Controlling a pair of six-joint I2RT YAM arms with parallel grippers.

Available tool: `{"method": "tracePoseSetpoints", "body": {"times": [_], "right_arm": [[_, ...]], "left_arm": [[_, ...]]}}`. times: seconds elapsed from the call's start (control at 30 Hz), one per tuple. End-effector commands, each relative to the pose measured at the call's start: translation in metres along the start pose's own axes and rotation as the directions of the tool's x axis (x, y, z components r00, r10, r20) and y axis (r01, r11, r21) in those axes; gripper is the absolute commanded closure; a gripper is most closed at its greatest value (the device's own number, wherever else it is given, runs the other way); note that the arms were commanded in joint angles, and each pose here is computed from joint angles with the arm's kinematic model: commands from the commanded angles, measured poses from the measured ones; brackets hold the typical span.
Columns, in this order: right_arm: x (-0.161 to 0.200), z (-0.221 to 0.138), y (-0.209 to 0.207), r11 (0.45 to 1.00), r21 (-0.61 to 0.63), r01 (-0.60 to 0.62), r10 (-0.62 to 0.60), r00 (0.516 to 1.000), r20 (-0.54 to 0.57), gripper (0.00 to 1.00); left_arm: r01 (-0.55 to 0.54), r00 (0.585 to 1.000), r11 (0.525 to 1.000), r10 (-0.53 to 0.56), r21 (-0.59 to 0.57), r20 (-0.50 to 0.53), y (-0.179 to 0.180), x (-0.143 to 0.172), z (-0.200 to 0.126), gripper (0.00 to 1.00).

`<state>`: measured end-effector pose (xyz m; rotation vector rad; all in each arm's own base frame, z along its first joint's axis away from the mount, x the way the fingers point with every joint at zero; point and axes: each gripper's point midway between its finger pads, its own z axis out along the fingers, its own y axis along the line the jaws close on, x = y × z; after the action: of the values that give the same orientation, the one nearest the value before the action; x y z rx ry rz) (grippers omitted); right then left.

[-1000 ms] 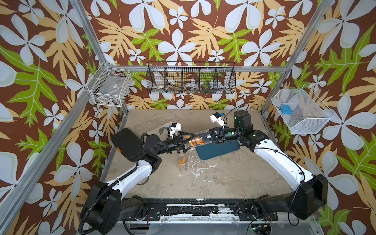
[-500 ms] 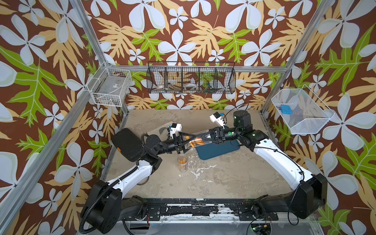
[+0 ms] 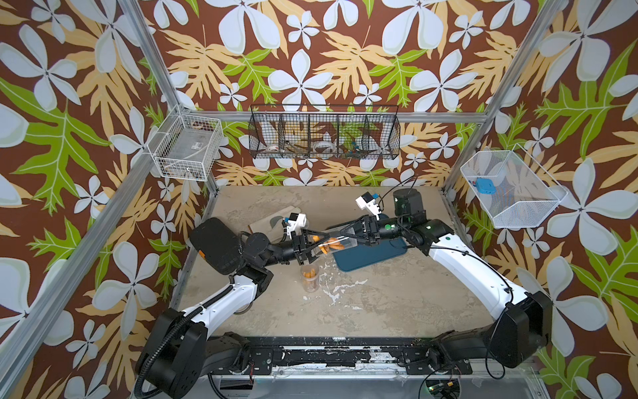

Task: Pour the cookies out of the jar
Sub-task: Pick up the jar from the center of the board.

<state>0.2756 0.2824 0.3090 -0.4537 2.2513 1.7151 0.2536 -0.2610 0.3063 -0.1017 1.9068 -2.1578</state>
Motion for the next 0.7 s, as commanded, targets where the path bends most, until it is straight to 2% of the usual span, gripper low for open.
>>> {"method": "tracePoseSetpoints", "body": {"times": [0.0,0.5,0.67], "right_arm": [[-0.005,-0.003,0.000,1.000,0.020,0.007,-0.007,1.000,0.020,0.03],[0.007,-0.002,0.014,0.997,-0.078,-0.019,0.017,1.000,-0.020,0.16],[0.016,-0.005,0.017,0.996,-0.090,-0.026,0.024,0.999,-0.025,0.12]], "left_arm": [[-0.065,0.998,0.998,0.065,0.015,-0.003,-0.006,0.002,-0.005,0.36],[-0.103,0.994,0.994,0.102,-0.029,-0.049,0.002,0.011,-0.009,0.38],[-0.107,0.993,0.993,0.105,-0.041,-0.045,0.003,0.011,-0.010,0.38]]}}
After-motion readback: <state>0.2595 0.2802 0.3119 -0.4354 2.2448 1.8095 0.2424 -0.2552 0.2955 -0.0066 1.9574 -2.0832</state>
